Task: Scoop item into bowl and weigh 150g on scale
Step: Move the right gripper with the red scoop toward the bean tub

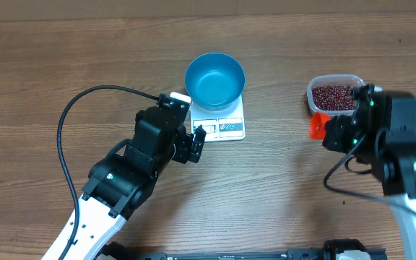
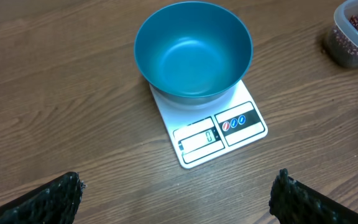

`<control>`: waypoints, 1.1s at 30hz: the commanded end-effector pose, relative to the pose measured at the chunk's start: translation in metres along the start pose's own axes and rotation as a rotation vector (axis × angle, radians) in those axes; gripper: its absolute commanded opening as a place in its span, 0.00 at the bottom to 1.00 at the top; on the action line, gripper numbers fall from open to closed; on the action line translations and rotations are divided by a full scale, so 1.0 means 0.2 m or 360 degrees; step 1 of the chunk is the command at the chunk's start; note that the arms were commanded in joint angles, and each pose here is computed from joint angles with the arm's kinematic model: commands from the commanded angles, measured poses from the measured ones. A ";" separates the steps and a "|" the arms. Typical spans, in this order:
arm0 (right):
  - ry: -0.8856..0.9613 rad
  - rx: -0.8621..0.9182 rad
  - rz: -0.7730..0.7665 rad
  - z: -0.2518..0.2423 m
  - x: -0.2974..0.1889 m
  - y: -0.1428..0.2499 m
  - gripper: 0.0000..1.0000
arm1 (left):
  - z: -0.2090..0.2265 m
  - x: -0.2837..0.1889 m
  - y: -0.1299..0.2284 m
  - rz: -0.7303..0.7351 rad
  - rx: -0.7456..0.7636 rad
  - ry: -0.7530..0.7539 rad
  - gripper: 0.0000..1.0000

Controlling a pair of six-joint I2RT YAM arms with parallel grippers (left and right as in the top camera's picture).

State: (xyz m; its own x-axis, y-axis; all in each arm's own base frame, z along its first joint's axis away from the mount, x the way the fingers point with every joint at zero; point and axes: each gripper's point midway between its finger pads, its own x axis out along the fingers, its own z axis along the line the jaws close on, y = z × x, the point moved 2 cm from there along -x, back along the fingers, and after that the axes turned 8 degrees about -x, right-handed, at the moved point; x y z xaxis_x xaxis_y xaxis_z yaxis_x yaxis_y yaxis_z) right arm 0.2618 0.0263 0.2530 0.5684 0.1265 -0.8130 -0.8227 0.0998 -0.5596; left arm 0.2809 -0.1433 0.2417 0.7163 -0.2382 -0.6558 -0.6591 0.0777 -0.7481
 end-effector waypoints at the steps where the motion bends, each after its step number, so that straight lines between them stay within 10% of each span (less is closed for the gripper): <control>1: 0.0262 -0.0094 0.0042 -0.10 -0.02 -0.12 0.04 | 0.00 0.01 0.01 0.0004 0.0004 -0.0016 0.99; 19: 0.0928 -0.0122 0.0134 -0.49 0.31 -0.52 0.04 | 0.00 0.01 0.01 0.0004 0.0004 -0.0016 1.00; 33: 0.0647 -0.0171 0.0193 -0.55 0.49 -0.53 0.04 | 0.00 0.01 0.01 0.0004 0.0004 -0.0016 1.00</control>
State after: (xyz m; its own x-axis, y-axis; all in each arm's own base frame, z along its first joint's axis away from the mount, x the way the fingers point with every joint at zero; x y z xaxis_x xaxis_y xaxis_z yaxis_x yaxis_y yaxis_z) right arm 0.3933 -0.0899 0.2195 0.4186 -0.3357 -0.8438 -0.8853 0.0565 -0.4616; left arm 0.2809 -0.1433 0.2416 0.7161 -0.2381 -0.6561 -0.6593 0.0779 -0.7478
